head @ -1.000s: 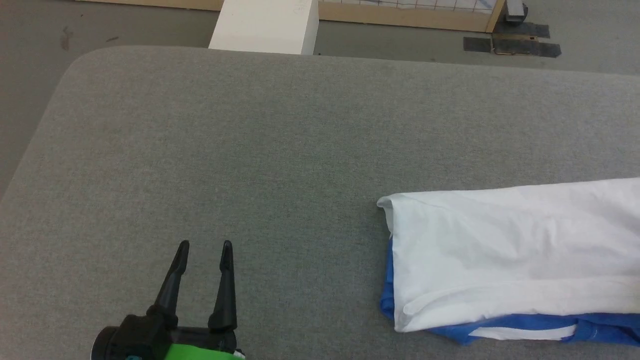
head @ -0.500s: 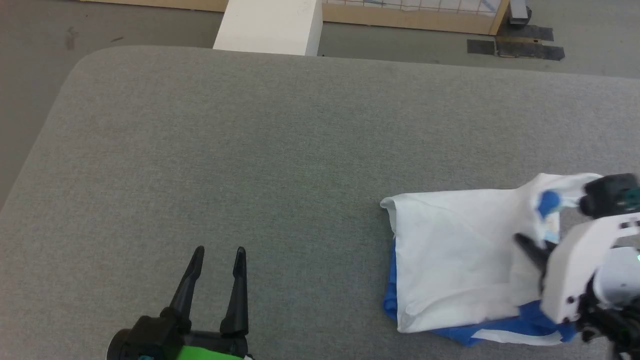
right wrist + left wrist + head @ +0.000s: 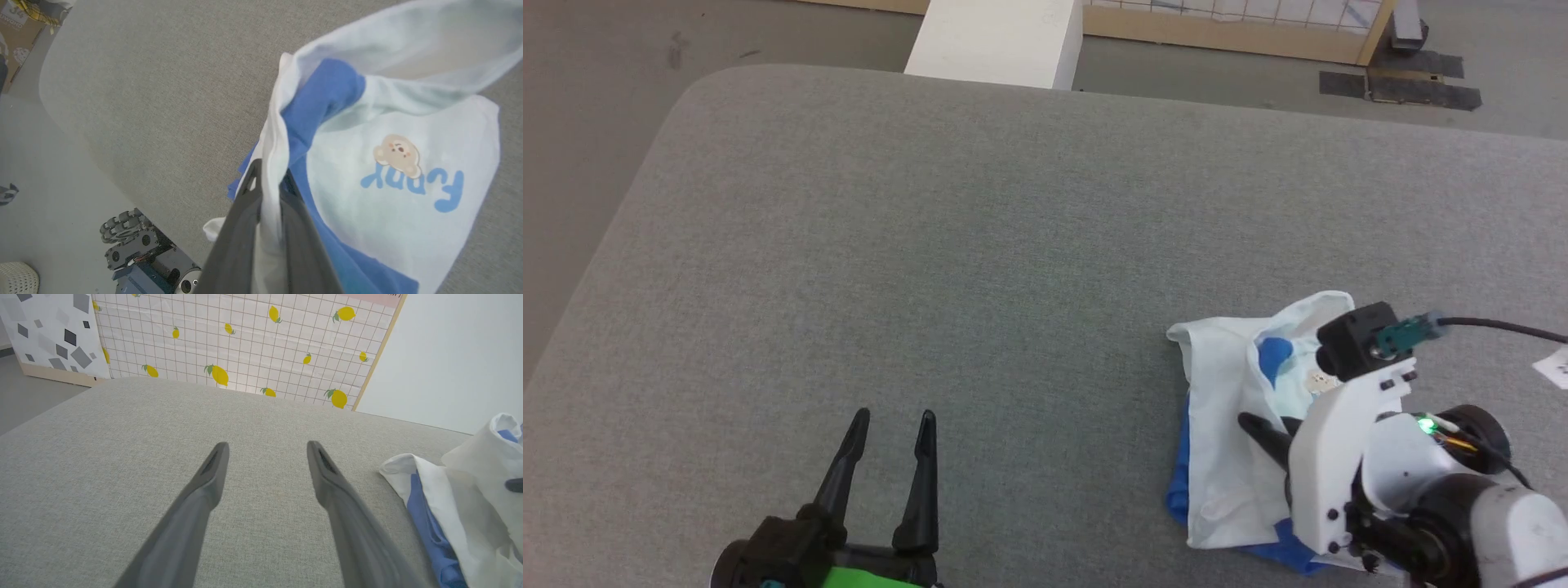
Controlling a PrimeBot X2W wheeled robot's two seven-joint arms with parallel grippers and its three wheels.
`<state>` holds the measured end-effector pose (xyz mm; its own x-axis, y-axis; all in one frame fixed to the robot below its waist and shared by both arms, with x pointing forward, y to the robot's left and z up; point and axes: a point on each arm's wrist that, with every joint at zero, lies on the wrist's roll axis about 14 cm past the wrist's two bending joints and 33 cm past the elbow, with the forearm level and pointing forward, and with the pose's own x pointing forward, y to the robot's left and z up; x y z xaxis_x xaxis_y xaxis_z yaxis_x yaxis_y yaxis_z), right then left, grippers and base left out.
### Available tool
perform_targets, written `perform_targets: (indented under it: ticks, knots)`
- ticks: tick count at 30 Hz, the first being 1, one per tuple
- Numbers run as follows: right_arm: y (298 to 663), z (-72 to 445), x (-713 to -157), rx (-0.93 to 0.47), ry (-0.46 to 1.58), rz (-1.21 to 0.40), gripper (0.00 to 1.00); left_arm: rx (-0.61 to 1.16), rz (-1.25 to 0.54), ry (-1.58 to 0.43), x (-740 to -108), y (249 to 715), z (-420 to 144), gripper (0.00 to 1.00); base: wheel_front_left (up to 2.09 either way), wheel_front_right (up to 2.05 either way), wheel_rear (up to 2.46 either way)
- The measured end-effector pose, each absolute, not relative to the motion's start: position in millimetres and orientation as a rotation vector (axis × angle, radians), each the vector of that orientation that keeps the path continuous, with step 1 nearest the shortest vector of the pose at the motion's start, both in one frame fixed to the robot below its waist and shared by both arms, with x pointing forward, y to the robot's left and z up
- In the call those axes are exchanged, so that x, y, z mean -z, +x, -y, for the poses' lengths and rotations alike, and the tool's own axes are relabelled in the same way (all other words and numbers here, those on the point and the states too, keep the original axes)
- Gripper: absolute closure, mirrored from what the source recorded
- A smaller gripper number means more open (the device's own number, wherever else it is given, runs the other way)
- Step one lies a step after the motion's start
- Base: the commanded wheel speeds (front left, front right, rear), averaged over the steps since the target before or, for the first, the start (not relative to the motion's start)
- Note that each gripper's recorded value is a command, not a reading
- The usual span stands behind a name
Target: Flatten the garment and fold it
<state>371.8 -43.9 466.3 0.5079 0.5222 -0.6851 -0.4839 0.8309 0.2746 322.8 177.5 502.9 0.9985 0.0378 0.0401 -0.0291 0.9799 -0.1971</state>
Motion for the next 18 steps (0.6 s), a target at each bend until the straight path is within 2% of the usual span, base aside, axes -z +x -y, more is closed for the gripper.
perform_targets:
  ticks: [9, 11, 12, 13, 14, 18]
  knots:
    - [376.8, 34.9, -415.7, -0.571, 0.007, -0.933, 1.0, -0.046, 0.026, -0.203, -496.8, 320.6, -180.3, 0.0, 0.0, 0.0, 0.0]
    - [377.5, 29.8, -408.2, -0.577, 0.008, -0.94, 0.93, -0.053, 0.021, -0.204, -495.2, 319.8, -181.8, 0.0, 0.0, 0.0, 0.0]
    - [377.6, 28.0, -405.7, -0.58, 0.01, -0.943, 0.67, -0.054, 0.02, -0.204, -494.8, 319.8, -182.1, 0.0, 0.0, 0.0, 0.0]
    - [377.6, 25.7, -403.4, -0.585, 0.011, -0.944, 0.62, -0.054, 0.021, -0.205, -494.8, 319.8, -182.2, 0.0, 0.0, 0.0, 0.0]
    - [376.7, 21.9, -402.5, -0.597, 0.02, -0.943, 0.0, -0.055, 0.021, -0.206, -494.8, 319.9, -182.2, 0.0, 0.0, 0.0, 0.0]
    - [373.5, 7.4, -409.3, -0.649, 0.078, -0.93, 0.0, -0.052, 0.026, -0.213, -495.6, 320.4, -181.0, 0.0, 0.0, 0.0, 0.0]
